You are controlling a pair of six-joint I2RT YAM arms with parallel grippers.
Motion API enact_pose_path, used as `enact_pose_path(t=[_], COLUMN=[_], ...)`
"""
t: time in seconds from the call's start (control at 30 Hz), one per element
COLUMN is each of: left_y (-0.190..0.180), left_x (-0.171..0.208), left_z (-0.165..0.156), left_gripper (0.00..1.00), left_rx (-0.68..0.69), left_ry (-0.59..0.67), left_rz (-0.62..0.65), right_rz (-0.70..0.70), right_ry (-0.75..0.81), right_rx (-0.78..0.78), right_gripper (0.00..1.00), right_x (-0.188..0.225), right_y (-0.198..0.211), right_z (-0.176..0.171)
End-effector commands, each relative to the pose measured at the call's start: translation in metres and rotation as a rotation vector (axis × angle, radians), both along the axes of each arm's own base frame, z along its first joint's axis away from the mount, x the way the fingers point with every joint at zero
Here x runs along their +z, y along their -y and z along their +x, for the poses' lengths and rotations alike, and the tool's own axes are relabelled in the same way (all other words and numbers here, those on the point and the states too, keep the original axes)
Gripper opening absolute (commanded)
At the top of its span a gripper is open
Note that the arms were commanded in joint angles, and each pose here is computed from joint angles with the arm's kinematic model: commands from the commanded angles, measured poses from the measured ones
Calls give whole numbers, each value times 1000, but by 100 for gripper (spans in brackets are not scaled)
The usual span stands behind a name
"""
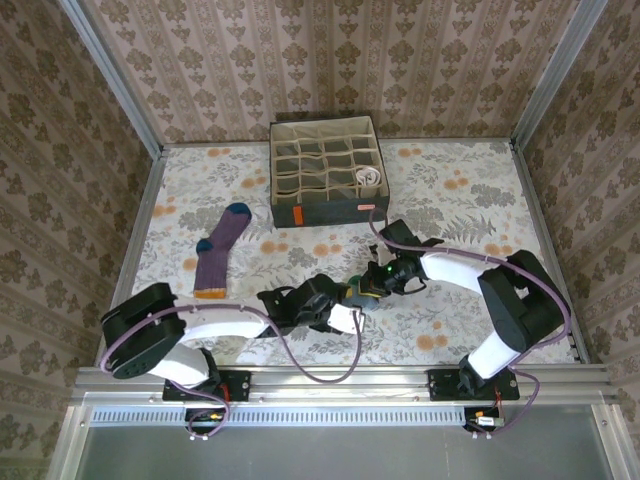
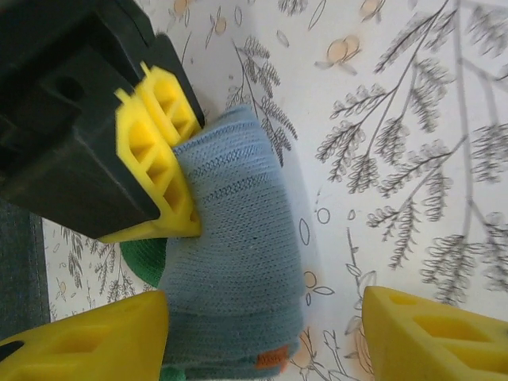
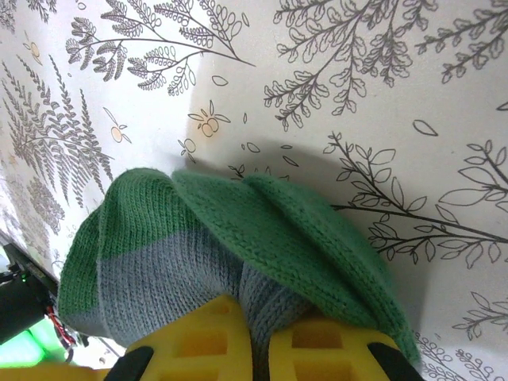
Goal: Roll the socks
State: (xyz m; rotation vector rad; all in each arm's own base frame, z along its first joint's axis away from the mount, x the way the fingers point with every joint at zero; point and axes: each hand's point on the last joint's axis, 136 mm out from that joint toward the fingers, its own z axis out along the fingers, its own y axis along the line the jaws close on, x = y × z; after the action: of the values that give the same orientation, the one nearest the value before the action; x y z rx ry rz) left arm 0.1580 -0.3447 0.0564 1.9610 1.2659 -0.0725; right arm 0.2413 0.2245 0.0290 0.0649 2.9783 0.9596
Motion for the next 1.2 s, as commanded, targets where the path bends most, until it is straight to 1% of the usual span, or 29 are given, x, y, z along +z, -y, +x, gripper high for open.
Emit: enact_pose_path(t=[0.0, 0.17, 0.23, 0.3, 0.4, 0.5, 0.53, 0.57, 0.6, 0.63, 0.67, 0.7, 0.73, 0.8, 0.83, 0.9, 0.97, 1.03, 1.1, 1.17], left_y=[9, 12, 10, 7, 0, -5, -7, -8, -10, -12, -15, -17, -19, -21, -22, -23, -23, -25, -24, -23], left_x=[2, -7, -14, -20, -23, -22, -22, -22, -22, -21, -22, -22, -22, -23, -24, -24, -24, -25, -24, -22], left_z=[19, 29, 34, 39, 42, 39, 38, 36, 34, 31, 27, 24, 20, 13, 9, 5, 0, -4, -8, -12], left_gripper=[65, 63, 59, 52, 38, 13, 6, 1, 0, 0, 0, 0, 0, 0, 0, 0, 0, 0, 0, 0], left_rx=[50, 88, 110, 137, 166, 161, 158, 155, 156, 156, 154, 151, 146, 139, 134, 133, 126, 125, 115, 99], left_ry=[57, -37, -73, -107, -183, -237, -256, -277, -301, -328, -354, -382, -413, -461, -488, -535, -596, -660, -709, -749], left_rz=[-35, -100, -113, -128, -163, -166, -156, -144, -128, -109, -95, -86, -75, -51, -34, 14, 81, 153, 201, 227], right_rz=[-247, -181, -130, -71, -11, 27, 46, 54, 56, 52, 38, 8, -25, -72, -80, -104, -119, -133, -139, -125], right_ry=[-172, -220, -237, -245, -260, -253, -229, -197, -143, -76, -21, 44, 92, 145, 177, 220, 279, 372, 421, 427], right_rx=[-27, -29, -47, -69, -80, -83, -81, -85, -92, -101, -113, -125, -134, -137, -133, -117, -118, -150, -199, -222], right_gripper=[2, 1, 1, 1, 1, 3, 7, 11, 14, 21, 27, 37, 42, 48, 48, 47, 43, 39, 38, 40], right_x=[-59, -62, -61, -59, -55, -50, -46, -40, -31, -18, -7, 6, 16, 29, 38, 41, 44, 50, 53, 51], right_y=[46, 39, 34, 28, 21, 17, 14, 13, 13, 15, 18, 24, 32, 43, 48, 55, 61, 71, 80, 84], right_z=[-41, -45, -44, -42, -39, -35, -31, -26, -19, -10, -4, 3, 8, 13, 14, 13, 11, 9, 5, -2])
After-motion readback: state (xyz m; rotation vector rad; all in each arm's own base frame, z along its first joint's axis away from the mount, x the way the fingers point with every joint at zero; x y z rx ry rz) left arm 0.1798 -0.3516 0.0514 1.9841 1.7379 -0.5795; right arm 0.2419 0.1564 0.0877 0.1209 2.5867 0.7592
